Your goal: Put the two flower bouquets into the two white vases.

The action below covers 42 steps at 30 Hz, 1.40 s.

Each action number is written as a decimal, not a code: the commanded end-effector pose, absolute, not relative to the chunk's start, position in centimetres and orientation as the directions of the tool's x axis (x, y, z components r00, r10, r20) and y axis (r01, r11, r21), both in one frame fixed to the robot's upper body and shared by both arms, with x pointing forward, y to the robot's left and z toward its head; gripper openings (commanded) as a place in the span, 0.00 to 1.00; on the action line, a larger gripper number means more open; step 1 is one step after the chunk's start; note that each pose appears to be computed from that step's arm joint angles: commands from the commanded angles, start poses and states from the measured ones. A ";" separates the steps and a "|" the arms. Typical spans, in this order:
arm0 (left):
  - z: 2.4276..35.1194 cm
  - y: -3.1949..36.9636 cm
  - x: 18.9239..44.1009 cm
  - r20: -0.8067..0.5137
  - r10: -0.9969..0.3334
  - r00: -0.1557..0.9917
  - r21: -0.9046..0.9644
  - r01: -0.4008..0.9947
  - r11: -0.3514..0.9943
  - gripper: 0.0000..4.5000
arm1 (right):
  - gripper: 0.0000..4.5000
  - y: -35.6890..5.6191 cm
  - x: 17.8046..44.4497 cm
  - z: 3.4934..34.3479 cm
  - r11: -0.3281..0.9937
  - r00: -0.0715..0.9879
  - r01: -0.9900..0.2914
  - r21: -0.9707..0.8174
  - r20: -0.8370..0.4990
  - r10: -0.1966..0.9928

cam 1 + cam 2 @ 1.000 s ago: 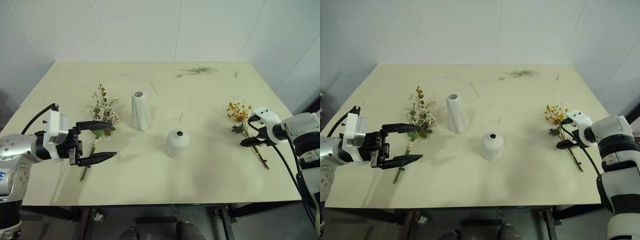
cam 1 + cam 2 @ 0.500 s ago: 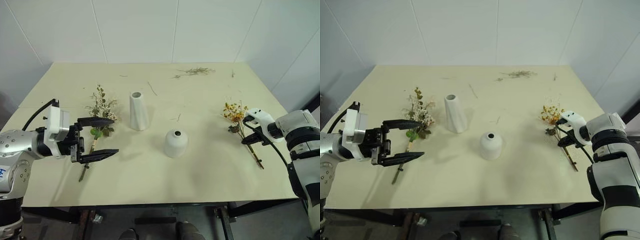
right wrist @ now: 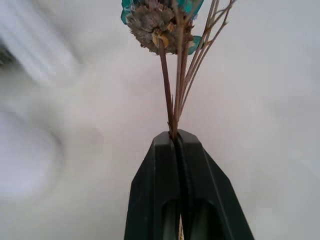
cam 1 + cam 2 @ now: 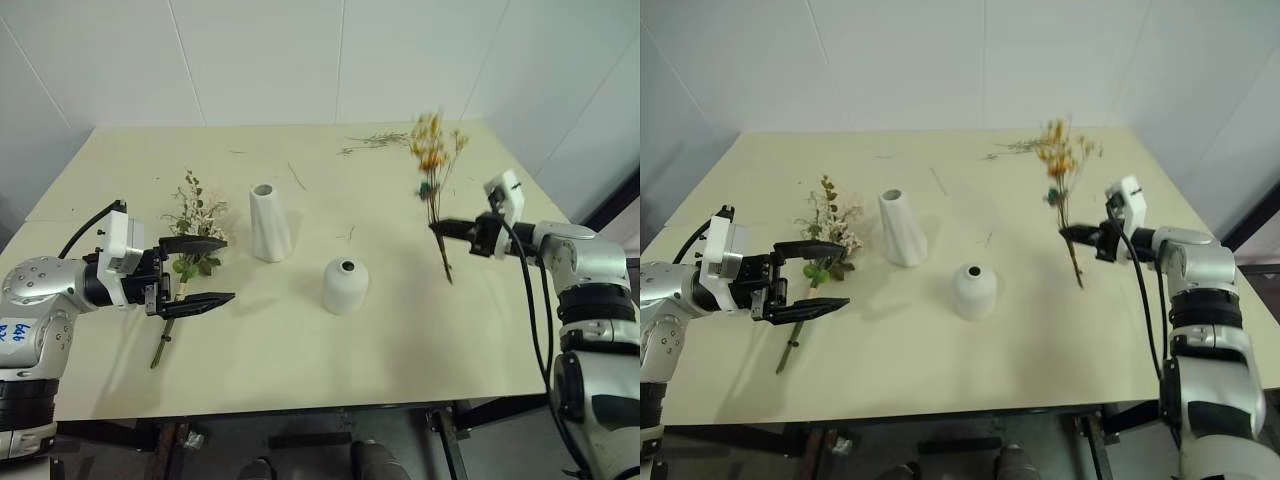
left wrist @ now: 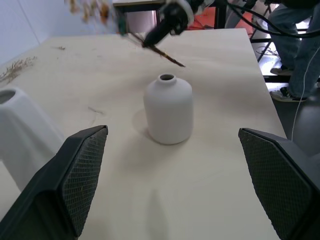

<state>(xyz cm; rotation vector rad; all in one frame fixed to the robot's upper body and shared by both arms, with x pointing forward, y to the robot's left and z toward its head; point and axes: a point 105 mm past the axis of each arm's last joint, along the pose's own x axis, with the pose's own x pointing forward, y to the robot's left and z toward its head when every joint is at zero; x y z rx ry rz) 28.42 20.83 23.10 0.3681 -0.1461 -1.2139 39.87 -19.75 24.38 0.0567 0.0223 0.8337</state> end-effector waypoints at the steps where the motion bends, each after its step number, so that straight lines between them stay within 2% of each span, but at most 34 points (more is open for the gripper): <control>1: 23.8 21.1 28.8 -0.063 -0.928 0.368 0.391 0.864 0.317 1.00 | 0.01 -17.4 37.4 29.1 0.619 0.598 -0.785 -0.004 0.253 0.760; 4: 23.7 20.9 29.3 -0.043 -0.926 0.376 0.391 0.859 0.331 1.00 | 0.01 -14.3 35.3 30.5 0.546 0.486 -0.836 -0.057 0.386 0.784; 9: 23.8 20.6 29.9 -0.001 -0.919 0.395 0.392 0.845 0.363 1.00 | 0.01 -11.5 34.0 30.4 0.515 0.417 -0.851 -0.100 0.466 0.780; 12: 23.7 20.4 30.2 0.035 -0.905 0.423 0.390 0.828 0.402 1.00 | 0.01 -9.8 33.6 29.1 0.499 0.400 -0.862 -0.086 0.488 0.776; 24: 23.7 20.6 30.2 0.054 -0.889 0.454 0.381 0.814 0.439 1.00 | 0.01 -8.9 33.1 27.7 0.470 0.379 -0.881 -0.060 0.505 0.775; 31: 23.7 20.8 30.3 0.055 -0.882 0.468 0.378 0.807 0.453 1.00 | 0.01 -10.1 32.8 29.6 0.505 0.373 -0.857 -0.105 0.549 0.748; 42: 23.7 20.5 30.6 0.058 -0.886 0.459 0.373 0.814 0.446 1.00 | 0.01 -10.2 31.7 27.9 0.490 0.387 -0.867 -0.095 0.491 0.780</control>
